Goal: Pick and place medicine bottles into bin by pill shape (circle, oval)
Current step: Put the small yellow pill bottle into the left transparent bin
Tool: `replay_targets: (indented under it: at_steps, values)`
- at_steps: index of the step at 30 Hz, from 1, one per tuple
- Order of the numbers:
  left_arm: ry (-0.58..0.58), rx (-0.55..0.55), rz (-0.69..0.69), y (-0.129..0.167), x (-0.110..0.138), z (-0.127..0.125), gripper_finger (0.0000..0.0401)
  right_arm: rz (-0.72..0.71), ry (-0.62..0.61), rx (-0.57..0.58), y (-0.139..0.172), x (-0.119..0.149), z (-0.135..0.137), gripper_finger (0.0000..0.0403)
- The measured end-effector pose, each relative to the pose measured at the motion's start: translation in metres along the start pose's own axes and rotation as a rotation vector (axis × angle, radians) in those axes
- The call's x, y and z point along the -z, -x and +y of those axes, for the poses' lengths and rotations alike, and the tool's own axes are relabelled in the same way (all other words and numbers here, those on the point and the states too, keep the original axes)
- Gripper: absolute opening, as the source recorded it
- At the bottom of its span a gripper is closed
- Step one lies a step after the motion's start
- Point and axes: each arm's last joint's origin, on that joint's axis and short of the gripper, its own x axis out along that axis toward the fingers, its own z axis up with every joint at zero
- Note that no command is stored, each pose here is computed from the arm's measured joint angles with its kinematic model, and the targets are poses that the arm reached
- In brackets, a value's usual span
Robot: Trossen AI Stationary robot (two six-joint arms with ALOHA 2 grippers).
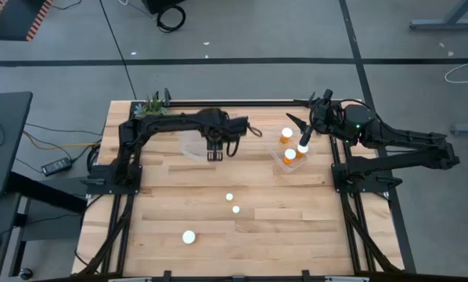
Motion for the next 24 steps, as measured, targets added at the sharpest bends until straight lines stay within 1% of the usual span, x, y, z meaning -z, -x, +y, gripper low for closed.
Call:
replay_targets:
  at_steps: [3,8,11,13,16,20,24]
  values:
    - [0.052,-0.003,0.000,-0.006,0.003,0.018,0.0142,0.002,0.001,-0.001,-0.001,0.000,0.000,0.0233]
    - [0.164,-0.011,-0.009,-0.014,0.009,0.046,0.0128,0.013,0.020,-0.004,-0.003,0.001,0.002,0.0233]
    - [0.214,-0.011,-0.007,-0.018,0.013,0.059,0.0126,0.012,0.020,-0.004,-0.004,0.001,0.002,0.0233]
    - [0.235,0.015,-0.011,-0.020,0.016,0.065,0.0129,0.012,0.020,-0.004,-0.004,0.001,0.002,0.0233]
    - [0.264,0.063,-0.026,-0.024,0.017,0.071,0.0139,0.006,0.025,-0.002,-0.004,0.001,0.002,0.0233]
    - [0.279,0.066,-0.039,-0.034,0.017,0.070,0.0141,0.006,0.027,-0.002,-0.004,0.001,0.002,0.0233]
    - [0.232,0.080,0.000,-0.049,0.021,0.063,0.0131,0.005,0.027,-0.003,-0.004,0.001,0.002,0.0233]
